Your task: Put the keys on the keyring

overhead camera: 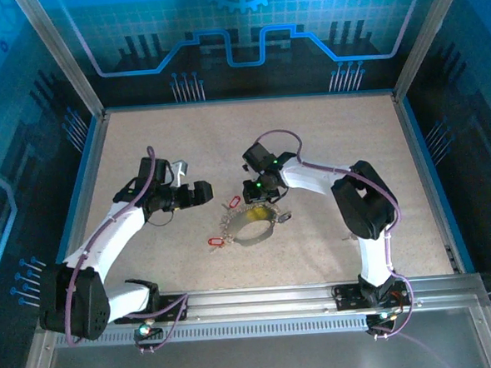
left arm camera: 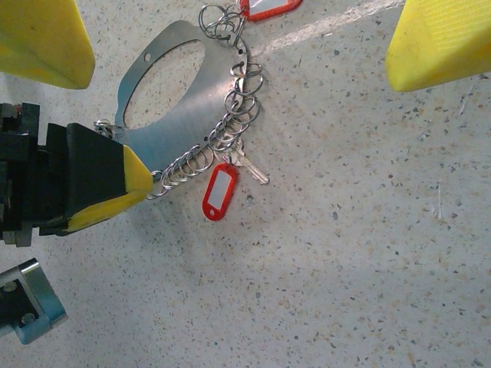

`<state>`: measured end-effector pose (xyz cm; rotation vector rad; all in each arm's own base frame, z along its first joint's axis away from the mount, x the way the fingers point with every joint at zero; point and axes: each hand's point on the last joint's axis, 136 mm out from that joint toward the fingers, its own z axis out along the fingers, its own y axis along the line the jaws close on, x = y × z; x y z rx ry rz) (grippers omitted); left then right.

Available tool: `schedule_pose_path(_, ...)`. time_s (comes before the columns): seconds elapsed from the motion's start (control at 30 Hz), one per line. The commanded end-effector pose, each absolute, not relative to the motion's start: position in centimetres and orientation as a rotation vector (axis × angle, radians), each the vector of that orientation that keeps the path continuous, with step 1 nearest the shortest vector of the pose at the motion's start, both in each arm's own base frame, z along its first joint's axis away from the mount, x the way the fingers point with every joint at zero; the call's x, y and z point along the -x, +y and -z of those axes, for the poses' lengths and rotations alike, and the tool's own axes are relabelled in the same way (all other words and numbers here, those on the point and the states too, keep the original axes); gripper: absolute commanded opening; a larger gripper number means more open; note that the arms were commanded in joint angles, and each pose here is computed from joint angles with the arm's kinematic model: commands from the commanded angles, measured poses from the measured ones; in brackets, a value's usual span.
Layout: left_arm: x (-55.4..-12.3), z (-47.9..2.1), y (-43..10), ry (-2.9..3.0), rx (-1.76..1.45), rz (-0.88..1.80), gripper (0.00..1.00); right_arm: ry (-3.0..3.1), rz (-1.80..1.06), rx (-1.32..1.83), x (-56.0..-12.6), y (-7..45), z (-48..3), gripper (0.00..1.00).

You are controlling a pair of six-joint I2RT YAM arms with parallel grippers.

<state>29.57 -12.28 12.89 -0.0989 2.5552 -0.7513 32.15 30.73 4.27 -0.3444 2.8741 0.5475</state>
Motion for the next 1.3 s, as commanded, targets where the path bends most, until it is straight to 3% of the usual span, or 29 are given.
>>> schedule_pose_path(0.0, -29.3, -13.1, -12.4, 2.542, 0.045, 0.733, 0.99, 2.912, -0.502, 0.368, -32.0, 30.5, -3.4, 0.22)
schedule_pose_path(0.3, -29.3, -13.0, -12.7, 2.547, 0.030, 0.744, 0.94, 2.947, -0.523, 0.390, -31.4, 30.8, -2.3, 0.21)
schedule_pose_path(0.5, -29.2, -13.0, -12.8, 2.551, 0.033, 0.751, 0.93, 2.932, -0.666, 0.431, -31.0, 32.4, -2.5, 0.31)
schedule_pose_path(0.67, -29.2, -13.0, -12.8, 2.550, 0.031, 0.747, 0.93, 2.894, -0.757, 0.445, -31.2, 33.2, -3.1, 0.22)
schedule_pose_path(0.87, -29.2, -12.9, -12.8, 2.552, 0.027, 0.743, 0.92, 2.883, -0.814, 0.438, -31.4, 33.2, -3.1, 0.19)
schedule_pose_path(1.13, -29.2, -13.0, -12.9, 2.543, 0.006, 0.738, 0.92, 2.827, -0.795, 0.485, -31.8, 32.0, -4.3, 0.22)
schedule_pose_path(1.27, -29.3, -13.1, -12.0, 2.539, 0.031, 0.671, 0.87, 2.850, -0.724, 0.546, -31.9, 31.2, -5.0, 0.20)
